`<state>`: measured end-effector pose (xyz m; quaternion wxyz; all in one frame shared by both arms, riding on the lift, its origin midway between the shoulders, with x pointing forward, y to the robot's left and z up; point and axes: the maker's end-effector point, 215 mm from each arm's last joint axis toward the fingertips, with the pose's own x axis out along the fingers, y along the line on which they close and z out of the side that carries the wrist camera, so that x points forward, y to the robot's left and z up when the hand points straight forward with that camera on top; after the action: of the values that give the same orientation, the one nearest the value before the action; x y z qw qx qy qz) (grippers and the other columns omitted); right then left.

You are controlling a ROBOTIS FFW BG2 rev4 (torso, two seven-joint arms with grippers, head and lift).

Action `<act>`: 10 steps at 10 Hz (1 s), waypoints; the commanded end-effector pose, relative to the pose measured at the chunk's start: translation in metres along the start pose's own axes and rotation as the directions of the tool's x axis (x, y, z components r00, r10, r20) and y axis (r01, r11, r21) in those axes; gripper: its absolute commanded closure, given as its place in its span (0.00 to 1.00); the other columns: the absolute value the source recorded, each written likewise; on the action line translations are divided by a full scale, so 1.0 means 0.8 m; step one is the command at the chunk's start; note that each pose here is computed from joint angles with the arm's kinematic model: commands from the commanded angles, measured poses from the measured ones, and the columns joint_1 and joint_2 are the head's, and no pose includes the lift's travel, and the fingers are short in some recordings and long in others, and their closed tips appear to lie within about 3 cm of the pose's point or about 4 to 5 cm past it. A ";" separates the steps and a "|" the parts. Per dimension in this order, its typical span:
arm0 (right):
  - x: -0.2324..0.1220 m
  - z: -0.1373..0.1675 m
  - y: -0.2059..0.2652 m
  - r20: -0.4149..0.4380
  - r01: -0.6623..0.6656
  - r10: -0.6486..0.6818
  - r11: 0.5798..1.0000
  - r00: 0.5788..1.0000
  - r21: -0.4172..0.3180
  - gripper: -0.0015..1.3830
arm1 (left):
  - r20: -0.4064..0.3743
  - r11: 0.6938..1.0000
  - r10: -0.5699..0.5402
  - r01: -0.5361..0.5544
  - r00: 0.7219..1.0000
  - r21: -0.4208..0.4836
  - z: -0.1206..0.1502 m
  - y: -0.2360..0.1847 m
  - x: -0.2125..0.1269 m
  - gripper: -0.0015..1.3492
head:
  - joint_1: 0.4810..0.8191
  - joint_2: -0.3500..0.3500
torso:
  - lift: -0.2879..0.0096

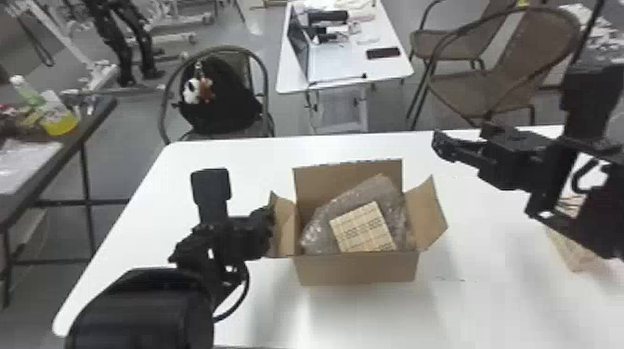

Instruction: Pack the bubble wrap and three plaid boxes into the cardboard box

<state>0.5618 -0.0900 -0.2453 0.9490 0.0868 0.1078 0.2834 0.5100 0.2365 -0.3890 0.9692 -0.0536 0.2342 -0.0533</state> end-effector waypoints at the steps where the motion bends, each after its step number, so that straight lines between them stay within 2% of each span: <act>1: -0.048 -0.010 -0.043 -0.002 0.130 -0.131 0.986 0.991 -0.100 0.20 | -0.002 1.000 -0.006 0.006 1.000 -0.007 0.001 -0.002 0.000 0.90 | 0.63 0.72 | 0.66; 3: -0.089 -0.100 -0.080 -0.133 0.214 -0.225 0.972 0.965 -0.092 0.20 | 0.009 1.000 -0.005 0.005 1.000 0.000 0.010 -0.001 -0.003 0.90 | 0.63 0.65 | 0.66; 4: -0.116 -0.143 -0.100 -0.197 0.256 -0.274 0.960 0.941 -0.114 0.20 | 0.022 1.000 0.004 -0.004 1.000 0.010 0.018 0.005 -0.008 0.90 | 0.63 0.62 | 0.66; 5: -0.140 -0.170 -0.119 -0.224 0.291 -0.329 0.939 0.917 -0.185 0.20 | 0.024 1.000 0.012 -0.012 1.000 0.015 0.021 0.011 -0.010 0.90 | 0.63 0.59 | 0.66; 7: -0.165 -0.216 -0.134 -0.226 0.313 -0.360 0.924 0.905 -0.219 0.19 | 0.015 1.000 0.008 -0.009 1.000 0.017 0.017 0.013 -0.011 0.90 | 0.63 0.55 | 0.66; 10: -0.201 -0.229 -0.167 -0.165 0.431 -0.485 0.858 0.858 -0.281 0.19 | 0.011 1.000 0.010 -0.010 1.000 0.018 0.015 0.017 -0.012 0.90 | 0.63 0.50 | 0.66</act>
<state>0.4560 -0.2663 -0.4248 0.9722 -0.0856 0.2062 0.0709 0.5087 0.2519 -0.3747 0.9716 -0.0413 0.2275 -0.0511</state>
